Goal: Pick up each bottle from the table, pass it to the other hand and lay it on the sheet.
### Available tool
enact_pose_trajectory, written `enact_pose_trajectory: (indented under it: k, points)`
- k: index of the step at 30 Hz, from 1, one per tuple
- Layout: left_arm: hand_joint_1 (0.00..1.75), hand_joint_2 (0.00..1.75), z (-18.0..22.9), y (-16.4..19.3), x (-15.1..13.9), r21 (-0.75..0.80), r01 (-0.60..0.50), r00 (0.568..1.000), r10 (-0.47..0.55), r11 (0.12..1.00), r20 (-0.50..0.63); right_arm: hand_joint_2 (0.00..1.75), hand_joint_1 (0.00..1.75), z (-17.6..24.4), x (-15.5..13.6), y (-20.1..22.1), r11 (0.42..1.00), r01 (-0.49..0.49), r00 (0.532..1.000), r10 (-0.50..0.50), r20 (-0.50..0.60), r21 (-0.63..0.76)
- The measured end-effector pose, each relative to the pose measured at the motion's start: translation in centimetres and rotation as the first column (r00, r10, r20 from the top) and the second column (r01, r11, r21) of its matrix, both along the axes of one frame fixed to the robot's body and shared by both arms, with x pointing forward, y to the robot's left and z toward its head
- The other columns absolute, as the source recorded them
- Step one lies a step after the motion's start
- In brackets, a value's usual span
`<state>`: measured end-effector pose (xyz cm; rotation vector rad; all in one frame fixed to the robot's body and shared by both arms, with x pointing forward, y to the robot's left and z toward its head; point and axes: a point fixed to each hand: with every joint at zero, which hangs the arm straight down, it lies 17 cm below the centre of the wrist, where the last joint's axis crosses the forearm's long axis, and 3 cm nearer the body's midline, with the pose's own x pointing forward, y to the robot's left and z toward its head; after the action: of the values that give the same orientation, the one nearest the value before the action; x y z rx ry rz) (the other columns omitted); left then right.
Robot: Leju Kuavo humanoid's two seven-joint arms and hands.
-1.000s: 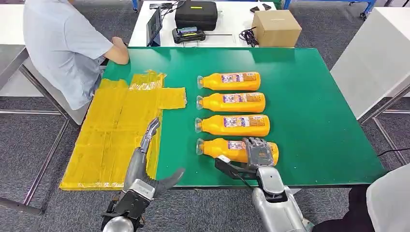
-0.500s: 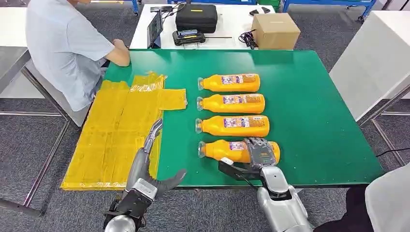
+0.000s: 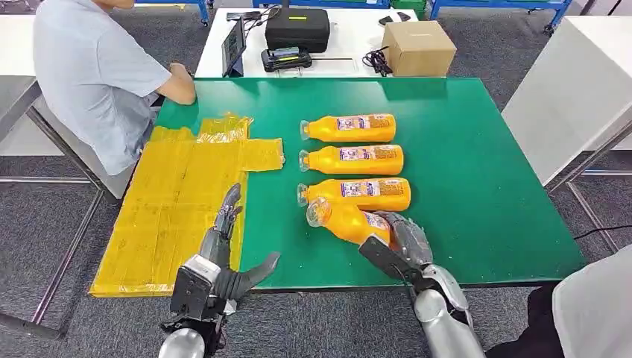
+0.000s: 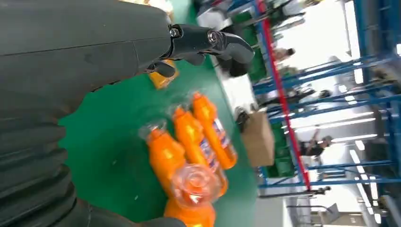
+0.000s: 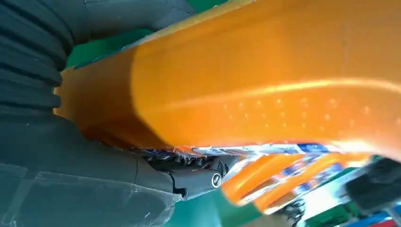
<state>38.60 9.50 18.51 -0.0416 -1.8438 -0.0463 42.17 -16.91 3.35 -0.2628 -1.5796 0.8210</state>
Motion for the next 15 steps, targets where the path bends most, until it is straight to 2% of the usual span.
enact_pose_trajectory:
  k: [4,10,15]
  points:
    - [0.00,1.75,-2.5,-0.5,0.4,-0.085,0.028,0.993,-0.037,0.996,-0.111,1.75,1.75,1.7,-0.7,1.0,0.999,-0.005,0.999,0.003,0.034,0.045]
    - [0.00,1.75,-3.9,-0.4,0.5,-0.111,0.020,0.988,-0.037,0.994,-0.151,1.75,1.75,2.4,-1.2,0.8,0.999,0.003,0.998,-0.006,0.062,0.043]
    - [0.00,1.75,-5.7,-1.3,0.5,-0.214,0.054,0.970,-0.102,0.975,-0.220,1.75,1.75,4.7,-1.6,2.4,0.991,-0.039,0.994,0.025,0.109,0.125]
